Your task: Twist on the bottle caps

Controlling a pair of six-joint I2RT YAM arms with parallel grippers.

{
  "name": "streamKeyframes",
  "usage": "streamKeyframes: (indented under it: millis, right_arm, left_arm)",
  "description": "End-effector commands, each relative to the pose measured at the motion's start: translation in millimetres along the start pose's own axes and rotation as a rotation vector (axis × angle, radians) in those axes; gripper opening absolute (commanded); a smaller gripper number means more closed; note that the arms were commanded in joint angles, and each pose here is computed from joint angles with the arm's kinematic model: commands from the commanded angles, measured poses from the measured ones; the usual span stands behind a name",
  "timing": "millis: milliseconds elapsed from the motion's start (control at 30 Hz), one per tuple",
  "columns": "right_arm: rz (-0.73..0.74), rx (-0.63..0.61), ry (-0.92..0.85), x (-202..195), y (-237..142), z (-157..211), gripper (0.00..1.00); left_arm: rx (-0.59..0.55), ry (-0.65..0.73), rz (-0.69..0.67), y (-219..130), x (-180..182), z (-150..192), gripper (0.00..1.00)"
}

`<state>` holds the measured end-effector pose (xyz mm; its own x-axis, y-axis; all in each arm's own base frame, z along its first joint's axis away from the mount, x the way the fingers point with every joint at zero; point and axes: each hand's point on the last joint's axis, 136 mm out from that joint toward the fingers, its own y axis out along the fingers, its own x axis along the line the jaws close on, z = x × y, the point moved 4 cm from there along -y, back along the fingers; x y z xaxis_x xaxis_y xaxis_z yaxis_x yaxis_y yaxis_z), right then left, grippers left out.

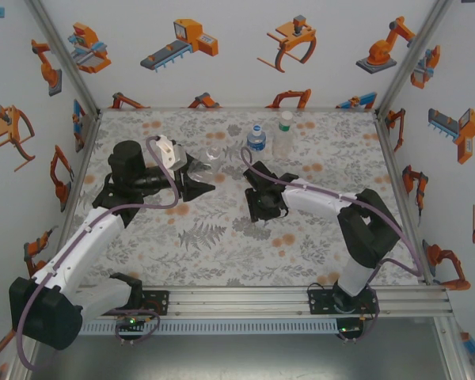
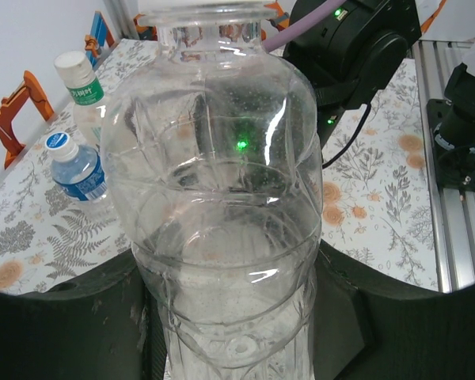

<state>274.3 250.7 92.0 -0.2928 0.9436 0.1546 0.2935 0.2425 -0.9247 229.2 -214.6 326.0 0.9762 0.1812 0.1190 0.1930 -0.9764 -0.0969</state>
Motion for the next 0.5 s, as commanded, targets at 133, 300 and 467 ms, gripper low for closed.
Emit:
streamKeyframes:
  millis: [133, 300, 467]
  right_arm:
    - [-0.03, -0.005, 0.029, 5, -8, -7, 0.43]
    - [-0.02, 0.011, 0.029, 3, -2, -3, 0.44]
    - [-0.011, 0.022, 0.03, 1, 3, 0, 0.44]
  left_arm:
    - [-0.007, 0.031, 0.006, -3, -5, -4, 0.0]
    - [-0.002, 0.021, 0.004, -2, -4, -4, 0.0]
    - [-0.002, 0.026, 0.002, -3, -4, -4, 0.0]
